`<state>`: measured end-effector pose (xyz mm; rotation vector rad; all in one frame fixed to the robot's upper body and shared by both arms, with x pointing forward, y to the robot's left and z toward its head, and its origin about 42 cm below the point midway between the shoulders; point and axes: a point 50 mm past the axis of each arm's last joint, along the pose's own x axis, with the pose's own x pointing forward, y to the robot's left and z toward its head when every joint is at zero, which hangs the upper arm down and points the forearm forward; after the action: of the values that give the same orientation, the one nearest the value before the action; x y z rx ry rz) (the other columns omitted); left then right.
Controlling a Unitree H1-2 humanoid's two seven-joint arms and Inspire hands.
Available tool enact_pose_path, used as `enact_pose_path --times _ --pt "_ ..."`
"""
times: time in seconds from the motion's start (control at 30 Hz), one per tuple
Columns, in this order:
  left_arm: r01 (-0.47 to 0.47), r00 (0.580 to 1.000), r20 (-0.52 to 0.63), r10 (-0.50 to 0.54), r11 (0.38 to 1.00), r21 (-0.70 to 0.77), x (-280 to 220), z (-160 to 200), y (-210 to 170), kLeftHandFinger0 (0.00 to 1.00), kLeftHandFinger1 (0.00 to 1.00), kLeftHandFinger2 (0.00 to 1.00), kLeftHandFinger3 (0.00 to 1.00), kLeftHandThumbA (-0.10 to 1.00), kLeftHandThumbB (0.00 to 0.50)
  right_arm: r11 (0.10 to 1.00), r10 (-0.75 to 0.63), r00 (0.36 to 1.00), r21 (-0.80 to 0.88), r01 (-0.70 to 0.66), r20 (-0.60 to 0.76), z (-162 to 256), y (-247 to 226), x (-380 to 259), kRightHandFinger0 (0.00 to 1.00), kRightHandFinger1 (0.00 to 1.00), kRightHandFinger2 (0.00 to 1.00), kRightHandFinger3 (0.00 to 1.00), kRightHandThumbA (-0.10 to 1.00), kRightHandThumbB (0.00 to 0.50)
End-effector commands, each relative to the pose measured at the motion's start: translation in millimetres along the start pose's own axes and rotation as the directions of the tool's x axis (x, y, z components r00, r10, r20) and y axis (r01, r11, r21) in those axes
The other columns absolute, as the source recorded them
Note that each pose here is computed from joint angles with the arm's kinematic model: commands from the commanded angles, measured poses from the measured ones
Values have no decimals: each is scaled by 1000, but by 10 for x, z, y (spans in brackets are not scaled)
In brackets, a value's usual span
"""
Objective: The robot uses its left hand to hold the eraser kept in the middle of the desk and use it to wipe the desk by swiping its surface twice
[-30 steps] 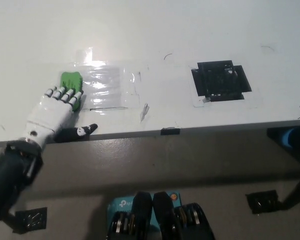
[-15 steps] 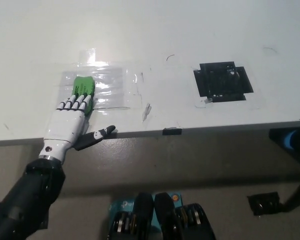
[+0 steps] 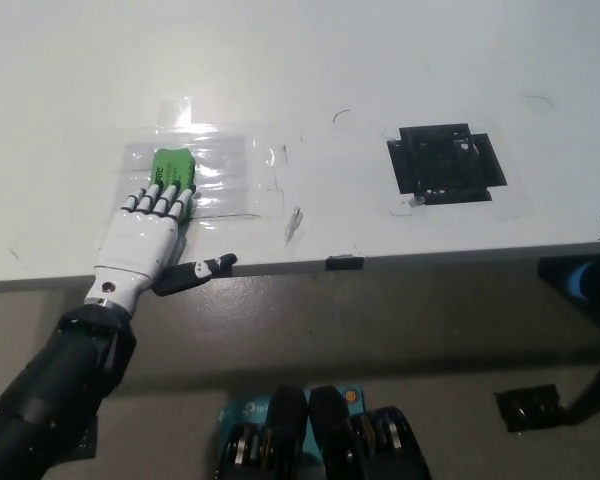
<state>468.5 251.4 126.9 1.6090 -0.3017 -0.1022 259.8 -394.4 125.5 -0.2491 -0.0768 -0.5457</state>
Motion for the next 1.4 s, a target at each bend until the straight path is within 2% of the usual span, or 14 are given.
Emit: enact_pose_path --times 0.0,0.17,0.2,0.3,0.5,0.63,0.73,0.83,0.93,1.07,1.1,1.23,1.27,1.37 --pt "299 954 -68 -291 935 192 48 81 -116 1000 1000 1000 1000 1000 500 999 -44 991 36 39 128 268 -54 135 1000 1000 1000 1000 1000 218" --pt "352 936 -38 -351 920 171 208 424 -89 1000 1000 1000 1000 1000 500 999 -30 990 46 24 140 318 -1 160 1000 1000 1000 1000 1000 224" --pt "369 929 -29 -369 914 167 269 580 -104 1000 1000 1000 1000 1000 500 998 -35 989 51 28 145 330 7 174 1000 1000 1000 1000 1000 202" --pt "399 915 -8 -403 902 168 339 833 -111 1000 1000 1000 1000 1000 500 998 -35 987 48 28 156 373 21 209 1000 1000 1000 1000 1000 198" --pt "439 898 3 -440 896 60 380 1041 -138 1000 1000 1000 1000 1000 500 997 -35 982 70 22 187 479 82 259 1000 1000 1000 1000 1000 202" --pt "441 896 43 -441 897 6 375 1233 -156 1000 1000 1000 1000 1000 500 997 -26 981 75 12 195 529 121 270 1000 1000 1000 1000 1000 186" --pt "434 896 97 -433 901 12 406 1465 -122 1000 1000 1000 1000 1000 500 996 -18 982 85 2 186 530 173 268 1000 1000 1000 1000 1000 214" --pt "438 892 117 -437 899 17 425 1567 -103 1000 1000 1000 1000 1000 500 997 -10 983 74 -4 185 537 210 270 1000 1000 1000 1000 1000 214" --pt "441 880 186 -437 897 26 482 1991 -36 1000 1000 1000 1000 1000 500 998 -10 982 68 -3 188 546 241 273 1000 1000 1000 1000 1000 200" --pt "429 872 257 -416 903 5 436 2285 -30 1000 1000 1000 1000 1000 500 998 6 981 65 -19 192 561 268 278 1000 1000 1000 1000 1000 191" --pt "438 863 279 -422 899 5 418 2484 -10 1000 1000 1000 1000 1000 500 997 5 983 73 -19 185 566 274 289 1000 1000 1000 1000 1000 205" --pt "444 852 308 -424 896 4 374 2705 -12 1000 1000 1000 1000 1000 500 997 6 983 75 -21 186 585 298 298 1000 1000 1000 1000 1000 264" --pt "451 841 327 -432 892 20 345 2870 -7 1000 1000 1000 1000 1000 500 997 -1 982 78 -14 191 597 298 304 1000 1000 1000 1000 1000 261" --pt "453 831 346 -436 891 37 323 2994 4 1000 1000 1000 1000 1000 500 997 -5 982 78 -10 190 631 329 317 1000 1000 1000 1000 1000 266"
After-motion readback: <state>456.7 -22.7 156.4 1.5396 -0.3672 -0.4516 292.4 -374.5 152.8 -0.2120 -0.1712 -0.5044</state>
